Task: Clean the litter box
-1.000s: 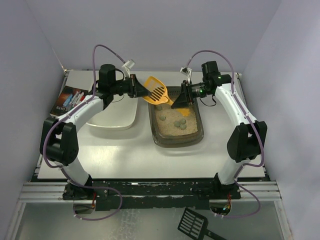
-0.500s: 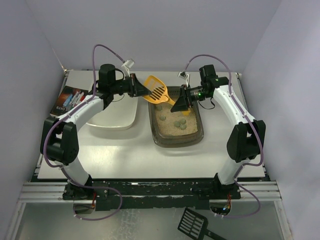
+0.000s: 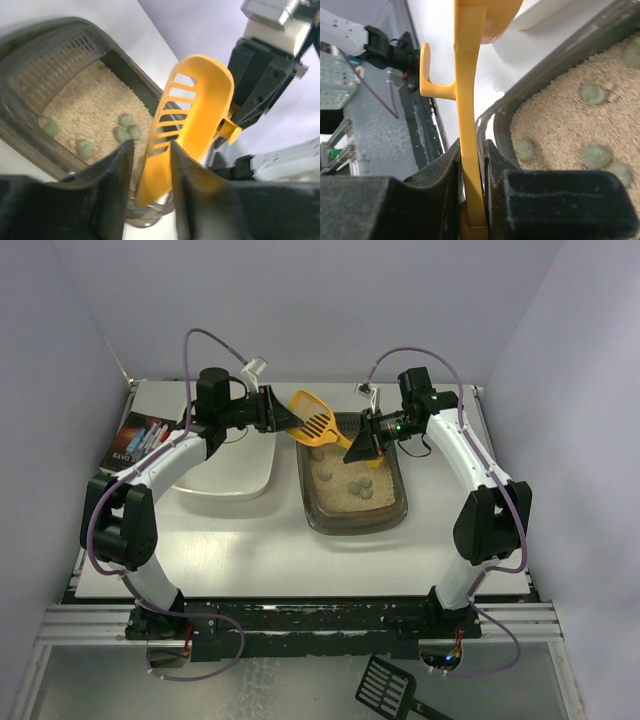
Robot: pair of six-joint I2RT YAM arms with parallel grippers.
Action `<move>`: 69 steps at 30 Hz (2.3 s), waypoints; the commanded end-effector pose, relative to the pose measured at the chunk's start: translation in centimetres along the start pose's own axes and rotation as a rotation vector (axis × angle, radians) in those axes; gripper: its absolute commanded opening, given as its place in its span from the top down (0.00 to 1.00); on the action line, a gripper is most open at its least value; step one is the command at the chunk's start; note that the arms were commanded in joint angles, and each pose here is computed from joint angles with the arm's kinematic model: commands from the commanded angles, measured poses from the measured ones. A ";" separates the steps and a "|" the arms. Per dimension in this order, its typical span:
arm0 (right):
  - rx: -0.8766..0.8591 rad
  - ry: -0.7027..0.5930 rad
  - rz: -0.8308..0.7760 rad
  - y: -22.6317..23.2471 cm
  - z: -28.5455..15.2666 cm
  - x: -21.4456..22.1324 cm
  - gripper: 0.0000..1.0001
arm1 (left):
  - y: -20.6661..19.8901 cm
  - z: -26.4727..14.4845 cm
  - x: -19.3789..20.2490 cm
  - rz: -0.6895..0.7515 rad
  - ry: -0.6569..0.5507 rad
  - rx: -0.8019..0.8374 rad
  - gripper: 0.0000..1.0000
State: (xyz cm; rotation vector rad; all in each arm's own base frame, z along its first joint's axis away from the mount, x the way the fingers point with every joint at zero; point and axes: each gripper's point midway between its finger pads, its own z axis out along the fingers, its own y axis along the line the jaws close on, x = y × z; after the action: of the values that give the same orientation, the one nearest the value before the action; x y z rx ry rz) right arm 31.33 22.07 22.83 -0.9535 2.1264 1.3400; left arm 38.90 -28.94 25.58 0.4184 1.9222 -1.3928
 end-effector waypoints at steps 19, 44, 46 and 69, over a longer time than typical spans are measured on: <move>0.675 0.490 0.140 -3.6 -9.4 10.6 1.00 | 0.9 -9.4 -5.1 0.034 -0.140 -0.250 0.28; 0.824 0.698 0.048 -11.6 -3.7 7.7 1.00 | 5.6 -3.5 10.2 -0.090 0.142 -0.757 0.24; 0.790 0.702 0.063 -11.5 -2.9 8.1 1.00 | 6.1 -3.2 11.2 -0.119 0.142 -0.757 0.25; 0.520 0.759 0.218 -8.5 0.1 12.4 1.00 | 8.6 1.5 13.4 -0.180 0.161 -0.731 0.34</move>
State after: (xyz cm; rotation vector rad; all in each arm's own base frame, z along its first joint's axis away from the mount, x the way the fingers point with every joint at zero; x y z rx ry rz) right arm 31.66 15.98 9.43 -1.0964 2.9358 0.3830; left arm 34.18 -27.31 8.70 -0.0213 2.5308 -0.6364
